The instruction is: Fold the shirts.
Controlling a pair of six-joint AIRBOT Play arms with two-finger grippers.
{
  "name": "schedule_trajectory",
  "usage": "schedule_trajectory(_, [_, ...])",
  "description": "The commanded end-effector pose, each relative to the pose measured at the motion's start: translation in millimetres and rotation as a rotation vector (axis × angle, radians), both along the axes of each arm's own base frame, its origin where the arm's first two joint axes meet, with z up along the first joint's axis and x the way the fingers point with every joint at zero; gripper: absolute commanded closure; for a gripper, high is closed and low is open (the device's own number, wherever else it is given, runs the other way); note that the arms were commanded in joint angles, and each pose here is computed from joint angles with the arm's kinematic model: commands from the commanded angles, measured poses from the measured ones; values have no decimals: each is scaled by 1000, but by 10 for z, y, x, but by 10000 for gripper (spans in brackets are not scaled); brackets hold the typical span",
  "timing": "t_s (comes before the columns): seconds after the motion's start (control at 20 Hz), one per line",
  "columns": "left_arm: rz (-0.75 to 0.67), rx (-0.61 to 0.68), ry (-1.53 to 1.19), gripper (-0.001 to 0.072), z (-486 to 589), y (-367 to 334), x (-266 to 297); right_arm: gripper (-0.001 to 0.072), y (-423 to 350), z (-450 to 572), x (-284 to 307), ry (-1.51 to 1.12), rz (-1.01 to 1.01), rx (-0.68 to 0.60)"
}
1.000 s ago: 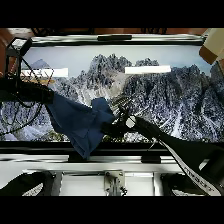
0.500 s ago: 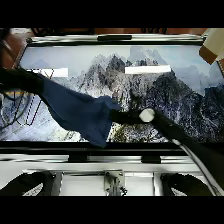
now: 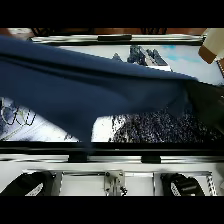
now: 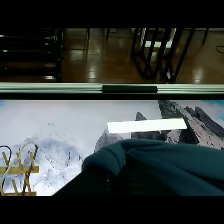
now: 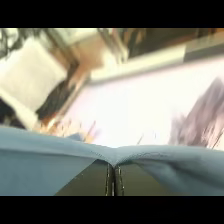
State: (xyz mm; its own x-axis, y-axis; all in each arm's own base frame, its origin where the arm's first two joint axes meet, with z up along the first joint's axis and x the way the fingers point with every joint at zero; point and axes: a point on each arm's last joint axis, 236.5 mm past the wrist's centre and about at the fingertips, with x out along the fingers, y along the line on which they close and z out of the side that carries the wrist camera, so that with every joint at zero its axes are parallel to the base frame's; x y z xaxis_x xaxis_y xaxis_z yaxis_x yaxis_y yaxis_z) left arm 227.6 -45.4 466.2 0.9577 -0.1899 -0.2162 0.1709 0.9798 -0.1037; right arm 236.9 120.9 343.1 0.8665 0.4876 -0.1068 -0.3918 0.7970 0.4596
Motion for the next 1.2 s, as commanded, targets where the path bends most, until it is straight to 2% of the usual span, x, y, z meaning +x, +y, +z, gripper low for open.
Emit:
schedule_trajectory(0.0, [20,6,141,668,-401,87,-174,642,-196,-131,-391,46,-42,-109])
schedule_trajectory(0.25, [26,155,459,668,-1552,-49,145,642,-691,-1534,-513,594,-106,-457])
schedule_trajectory(0.4, [8,216,527,668,-2201,-205,491,642,-739,-2140,-244,713,-118,-496])
schedule_trajectory(0.65, [5,170,538,668,-3031,-610,1300,642,-311,-2838,797,702,-100,-288])
schedule_trajectory(0.85, [39,165,655,668,-3764,-761,1912,642,-136,-3252,1545,716,-199,-20])
schedule_trajectory(0.95, [68,121,772,667,-4222,-773,2042,642,-67,-3518,1679,784,-235,94])
schedule_trajectory(1.05, [72,34,896,661,-4643,-860,2043,640,-39,-3789,1666,858,-243,108])
schedule_trajectory(1.1, [77,-9,947,584,-4800,-887,2028,608,-37,-3864,1656,877,-244,103])
schedule_trajectory(1.15, [89,-38,992,387,-4889,-868,1994,486,-45,-3873,1657,875,-241,94])
